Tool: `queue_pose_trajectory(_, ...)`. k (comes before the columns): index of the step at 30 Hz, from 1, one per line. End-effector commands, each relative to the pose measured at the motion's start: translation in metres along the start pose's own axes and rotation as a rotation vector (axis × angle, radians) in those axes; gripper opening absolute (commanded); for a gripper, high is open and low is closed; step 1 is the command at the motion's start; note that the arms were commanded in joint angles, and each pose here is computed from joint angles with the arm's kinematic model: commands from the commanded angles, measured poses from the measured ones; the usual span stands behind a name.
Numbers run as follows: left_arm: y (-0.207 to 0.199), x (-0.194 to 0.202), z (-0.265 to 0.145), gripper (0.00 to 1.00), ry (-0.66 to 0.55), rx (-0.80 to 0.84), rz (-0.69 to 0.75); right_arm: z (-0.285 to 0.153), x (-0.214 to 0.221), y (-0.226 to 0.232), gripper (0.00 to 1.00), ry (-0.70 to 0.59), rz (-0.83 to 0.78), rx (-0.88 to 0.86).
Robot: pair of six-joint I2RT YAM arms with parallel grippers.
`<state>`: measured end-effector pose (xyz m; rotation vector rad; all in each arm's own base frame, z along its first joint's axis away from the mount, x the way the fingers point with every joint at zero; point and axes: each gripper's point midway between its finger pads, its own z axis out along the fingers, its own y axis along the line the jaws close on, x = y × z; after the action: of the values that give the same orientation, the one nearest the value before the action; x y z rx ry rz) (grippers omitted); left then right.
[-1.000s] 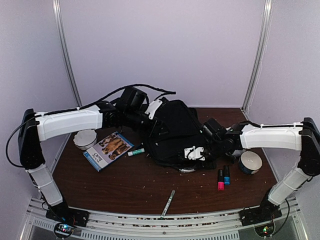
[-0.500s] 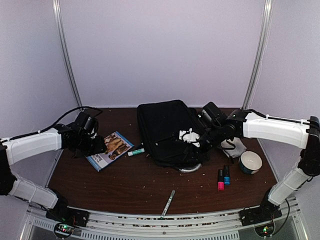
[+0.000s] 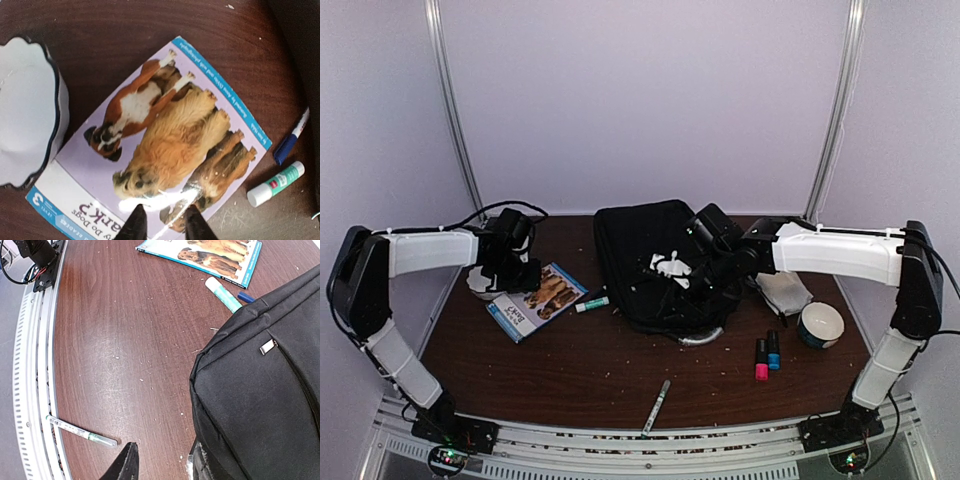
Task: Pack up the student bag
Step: Move the book to the center of the board.
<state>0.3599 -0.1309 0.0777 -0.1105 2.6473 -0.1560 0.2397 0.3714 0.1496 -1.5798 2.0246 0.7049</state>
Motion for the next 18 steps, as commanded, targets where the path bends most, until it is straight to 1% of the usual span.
queue_pose_trajectory(1, 0.001, -0.037, 0.013, 0.19, -0.022, -0.061, 0.097, -0.003, -0.012, 0.001, 0.37, -0.040, 0.010, 0.008)
queue_pose_trajectory(2, 0.003, -0.041, 0.020, 0.06, -0.014, -0.075, 0.101, -0.002, -0.011, 0.001, 0.37, -0.037, 0.012, 0.009)
queue_pose_trajectory(3, 0.004, -0.045, 0.024, 0.00, -0.009, -0.085, 0.107, -0.001, -0.010, 0.002, 0.37, -0.035, 0.013, 0.007)
queue_pose_trajectory(7, 0.010, -0.052, 0.041, 0.00, 0.027, -0.142, 0.140, -0.004, -0.009, 0.005, 0.37, -0.040, 0.008, -0.002)
queue_pose_trajectory(11, 0.023, -0.074, 0.047, 0.00, -0.005, -0.236, 0.148, -0.005, -0.012, 0.009, 0.38, -0.051, -0.003, -0.002)
queue_pose_trajectory(15, 0.037, -0.090, 0.059, 0.00, 0.003, -0.321, 0.163, 0.000, -0.011, 0.011, 0.38, -0.036, -0.001, -0.012)
queue_pose_trajectory(18, 0.043, -0.091, 0.071, 0.00, 0.034, -0.339, 0.173, 0.001, -0.010, 0.014, 0.38, -0.033, -0.003, -0.020)
